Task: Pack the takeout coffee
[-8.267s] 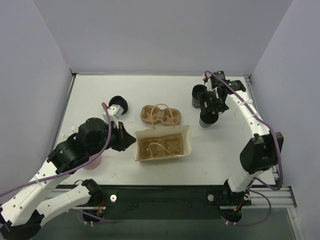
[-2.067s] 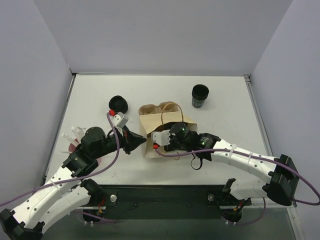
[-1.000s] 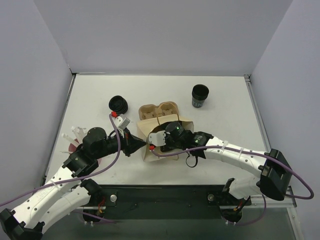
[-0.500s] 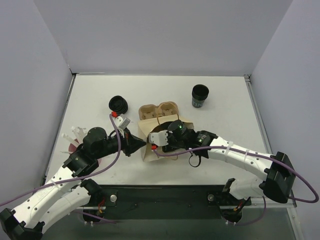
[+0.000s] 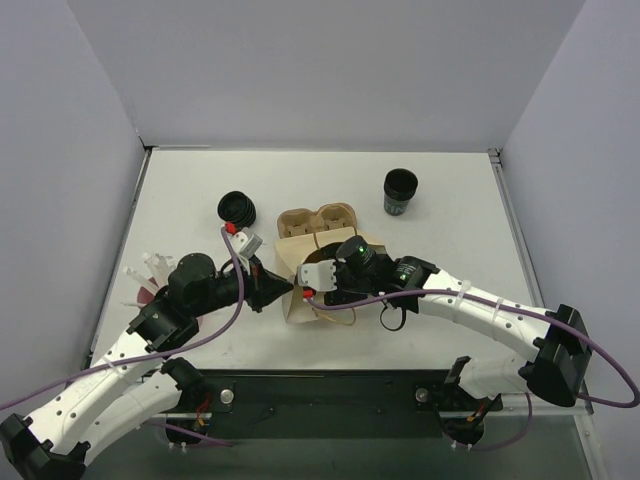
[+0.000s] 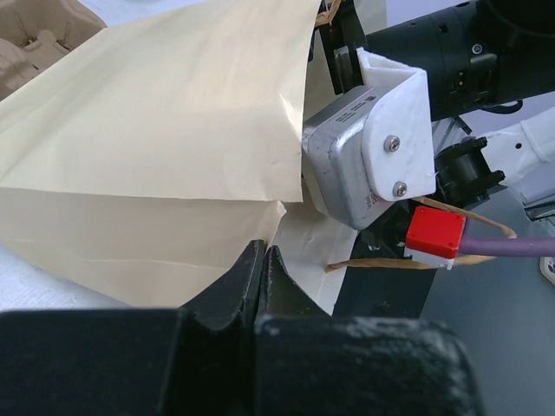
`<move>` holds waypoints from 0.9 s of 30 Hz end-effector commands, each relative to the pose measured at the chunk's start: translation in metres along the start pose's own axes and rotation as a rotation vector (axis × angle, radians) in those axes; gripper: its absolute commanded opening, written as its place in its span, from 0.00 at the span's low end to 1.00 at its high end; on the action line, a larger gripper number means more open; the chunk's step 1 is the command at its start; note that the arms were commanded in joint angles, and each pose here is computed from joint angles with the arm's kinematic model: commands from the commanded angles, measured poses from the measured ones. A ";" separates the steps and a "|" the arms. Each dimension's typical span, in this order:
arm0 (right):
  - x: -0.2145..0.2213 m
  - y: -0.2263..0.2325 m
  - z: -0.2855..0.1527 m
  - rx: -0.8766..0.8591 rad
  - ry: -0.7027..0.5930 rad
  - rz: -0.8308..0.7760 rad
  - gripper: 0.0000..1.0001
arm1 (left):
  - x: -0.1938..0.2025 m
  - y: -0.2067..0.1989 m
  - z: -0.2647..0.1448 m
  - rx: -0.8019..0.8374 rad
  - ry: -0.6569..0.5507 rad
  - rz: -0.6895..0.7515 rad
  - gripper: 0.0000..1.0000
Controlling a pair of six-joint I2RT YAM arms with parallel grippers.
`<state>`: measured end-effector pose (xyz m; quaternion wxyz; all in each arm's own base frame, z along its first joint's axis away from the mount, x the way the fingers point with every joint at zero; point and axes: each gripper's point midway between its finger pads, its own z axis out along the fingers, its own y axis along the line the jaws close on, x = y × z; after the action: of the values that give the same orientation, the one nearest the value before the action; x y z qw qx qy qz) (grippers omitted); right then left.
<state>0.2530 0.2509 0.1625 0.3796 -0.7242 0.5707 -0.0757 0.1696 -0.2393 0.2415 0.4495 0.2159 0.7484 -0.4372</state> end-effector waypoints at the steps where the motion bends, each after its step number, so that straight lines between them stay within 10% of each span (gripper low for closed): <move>1: -0.008 -0.004 -0.004 -0.008 -0.031 0.024 0.39 | -0.008 -0.004 0.001 0.021 -0.030 0.009 0.00; 27: 0.002 -0.004 0.018 0.148 0.042 0.001 0.37 | -0.005 -0.005 -0.002 0.017 -0.025 -0.029 0.00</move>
<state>0.2614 0.2570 0.1427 0.4037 -0.7073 0.5685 -0.1165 0.1696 -0.2389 0.2340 0.4401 0.2010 0.7566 -0.4399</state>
